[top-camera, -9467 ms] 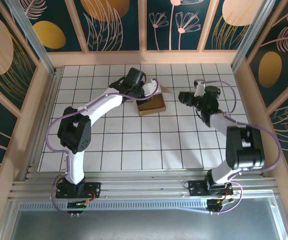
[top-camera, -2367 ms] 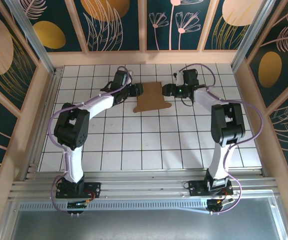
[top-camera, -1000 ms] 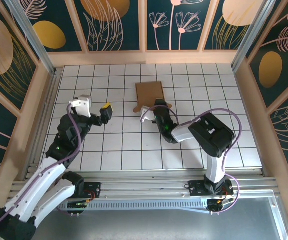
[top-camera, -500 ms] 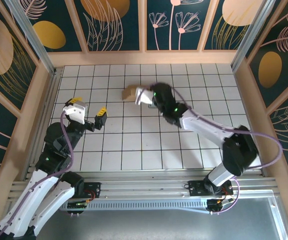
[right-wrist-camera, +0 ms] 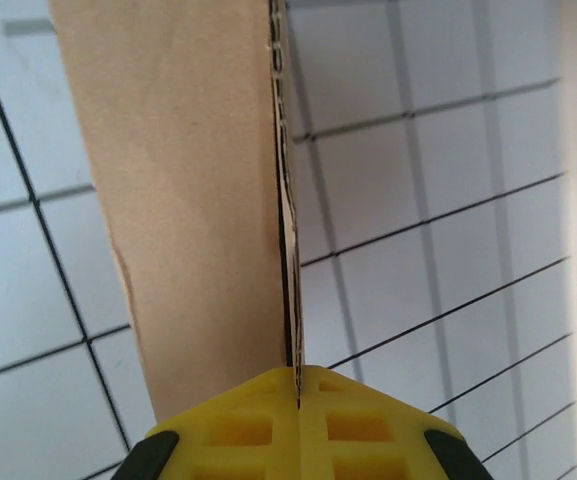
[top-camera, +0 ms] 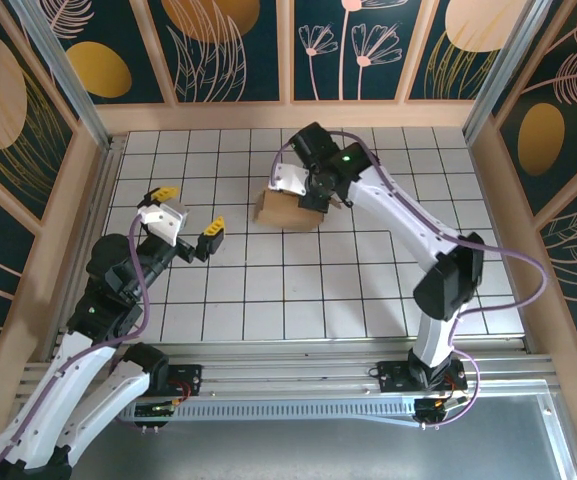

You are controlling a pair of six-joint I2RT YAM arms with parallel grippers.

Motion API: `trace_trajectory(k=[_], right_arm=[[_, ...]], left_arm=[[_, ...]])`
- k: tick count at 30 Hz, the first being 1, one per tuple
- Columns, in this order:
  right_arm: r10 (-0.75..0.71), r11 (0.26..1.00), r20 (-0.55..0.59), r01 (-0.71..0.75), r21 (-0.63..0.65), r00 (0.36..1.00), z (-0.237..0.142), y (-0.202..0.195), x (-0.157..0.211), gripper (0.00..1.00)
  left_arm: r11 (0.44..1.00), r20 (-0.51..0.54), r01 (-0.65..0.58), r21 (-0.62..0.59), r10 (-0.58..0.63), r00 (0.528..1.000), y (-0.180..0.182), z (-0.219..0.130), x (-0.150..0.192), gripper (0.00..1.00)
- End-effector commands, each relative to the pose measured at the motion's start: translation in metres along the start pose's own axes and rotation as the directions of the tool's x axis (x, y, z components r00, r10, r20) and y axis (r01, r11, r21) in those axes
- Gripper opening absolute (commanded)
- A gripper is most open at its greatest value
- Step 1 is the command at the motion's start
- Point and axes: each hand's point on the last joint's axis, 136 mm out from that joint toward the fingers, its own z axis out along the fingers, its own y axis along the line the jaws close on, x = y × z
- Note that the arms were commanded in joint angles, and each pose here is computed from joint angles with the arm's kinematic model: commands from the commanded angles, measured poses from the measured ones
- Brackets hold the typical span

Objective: Fold the paper box

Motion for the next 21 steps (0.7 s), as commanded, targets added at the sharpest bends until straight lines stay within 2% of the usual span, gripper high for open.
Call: trace_trajectory(k=[1, 10, 12, 14, 18, 21], right_arm=[[-0.031, 0.998, -0.050, 0.028, -0.061, 0.998, -0.007, 0.011, 0.012, 0.00], [-0.074, 0.997, -0.081, 0.072, -0.026, 0.994, 0.038, -0.016, 0.011, 0.00], [-0.093, 0.995, -0.048, 0.092, -0.035, 0.994, 0.040, -0.009, -0.001, 0.09], [-0.127, 0.991, -0.019, 0.126, -0.041, 0.992, 0.041, 0.002, -0.014, 0.13], [-0.162, 0.987, -0.054, 0.163, 0.014, 0.985, 0.045, 0.005, -0.020, 0.18], [-0.166, 0.983, -0.057, 0.170, 0.072, 0.985, 0.039, 0.001, -0.026, 0.27]], left_arm=[[1.000, 0.021, 0.006, 0.014, -0.006, 1.000, -0.003, -0.004, 0.001, 0.99], [0.999, 0.006, 0.046, 0.009, -0.046, 0.999, -0.003, 0.003, 0.011, 0.98], [0.999, 0.007, 0.048, 0.005, -0.048, 0.999, -0.003, 0.003, 0.013, 0.98], [0.999, 0.002, 0.052, -0.002, -0.052, 0.999, -0.002, 0.005, 0.017, 0.98], [0.998, -0.010, 0.059, -0.006, -0.059, 0.998, -0.001, 0.008, 0.022, 0.98], [0.998, -0.011, 0.063, -0.010, -0.064, 0.998, -0.001, 0.010, 0.023, 0.99]])
